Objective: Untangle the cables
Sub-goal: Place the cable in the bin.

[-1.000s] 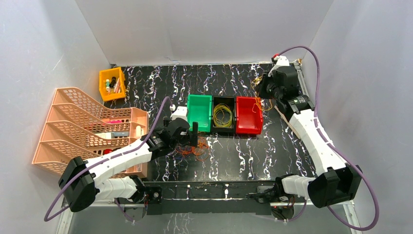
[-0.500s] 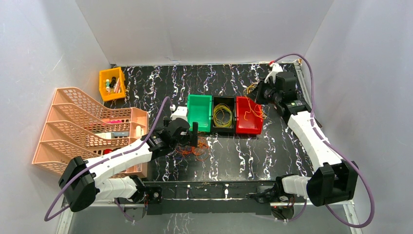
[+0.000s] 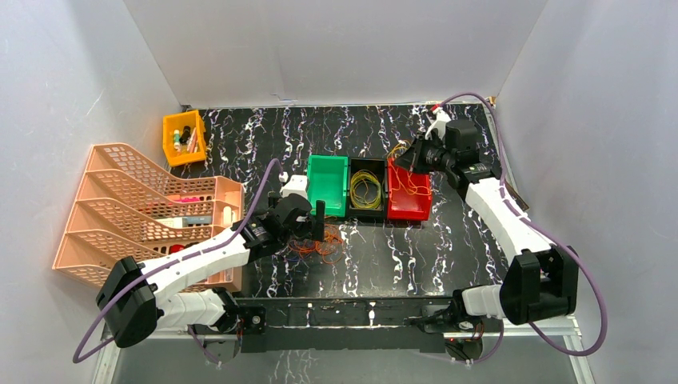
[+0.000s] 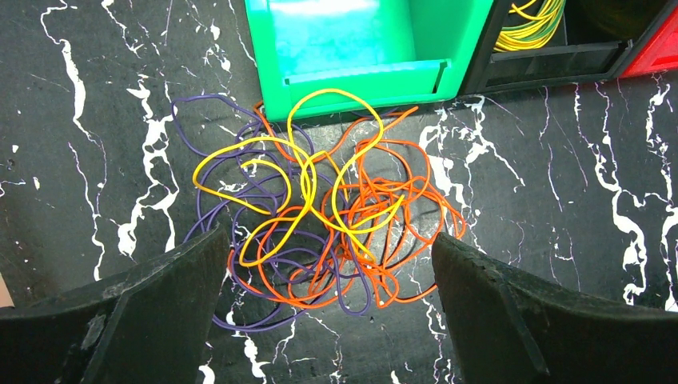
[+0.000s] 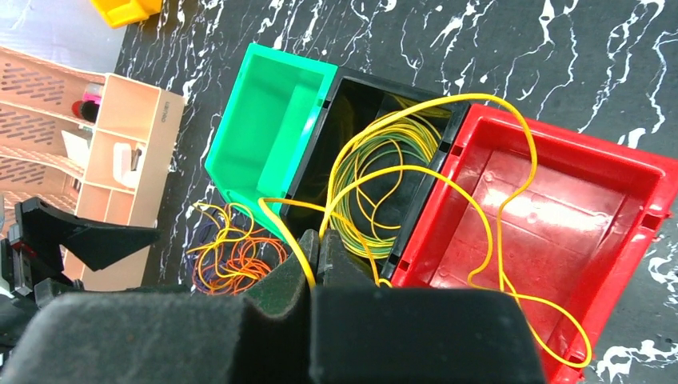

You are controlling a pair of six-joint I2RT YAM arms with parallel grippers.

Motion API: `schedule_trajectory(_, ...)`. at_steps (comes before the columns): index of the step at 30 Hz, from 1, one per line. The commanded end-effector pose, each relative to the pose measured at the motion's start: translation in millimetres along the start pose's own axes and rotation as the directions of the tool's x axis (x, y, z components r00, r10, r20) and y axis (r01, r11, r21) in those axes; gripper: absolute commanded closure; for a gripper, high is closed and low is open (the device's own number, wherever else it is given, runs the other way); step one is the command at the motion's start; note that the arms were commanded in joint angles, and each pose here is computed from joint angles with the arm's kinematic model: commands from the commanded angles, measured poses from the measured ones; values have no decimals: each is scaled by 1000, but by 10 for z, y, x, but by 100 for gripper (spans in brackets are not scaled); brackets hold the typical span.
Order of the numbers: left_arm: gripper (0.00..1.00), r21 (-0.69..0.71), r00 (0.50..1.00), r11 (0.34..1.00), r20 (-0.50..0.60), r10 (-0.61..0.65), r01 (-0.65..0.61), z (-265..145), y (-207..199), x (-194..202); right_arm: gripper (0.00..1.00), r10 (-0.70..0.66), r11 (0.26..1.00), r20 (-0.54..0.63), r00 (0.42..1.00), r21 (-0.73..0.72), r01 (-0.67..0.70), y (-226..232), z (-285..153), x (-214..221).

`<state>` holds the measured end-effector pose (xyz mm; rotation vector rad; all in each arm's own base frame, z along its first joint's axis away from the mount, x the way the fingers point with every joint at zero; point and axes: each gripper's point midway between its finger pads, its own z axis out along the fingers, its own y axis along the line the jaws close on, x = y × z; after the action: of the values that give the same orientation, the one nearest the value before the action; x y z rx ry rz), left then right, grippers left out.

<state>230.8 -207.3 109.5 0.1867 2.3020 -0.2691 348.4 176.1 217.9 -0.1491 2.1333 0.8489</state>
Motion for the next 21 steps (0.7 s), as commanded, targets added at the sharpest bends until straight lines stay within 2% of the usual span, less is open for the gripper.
schedule_trajectory(1, 2, -12, 1000, 1000, 12, 3, -3, -52, 24, -58, 100, -3, 998, 47, 999, -67, 6, 120, 14, -113)
schedule_trajectory(14, 2, -18, 1000, 1000, 15, 2, -1, -67, 54, -50, 100, 74, 979, 22, 997, -191, -69, 276, 116, -60)
schedule_trajectory(18, 2, -18, 1000, 1000, 12, 4, -4, -66, 54, -40, 100, 90, 989, 32, 995, -117, -85, 131, 128, -18)
schedule_trajectory(21, 2, -18, 1000, 1000, 10, 7, -7, -66, 55, -35, 100, 96, 994, 75, 993, 41, -100, -139, 81, -12)
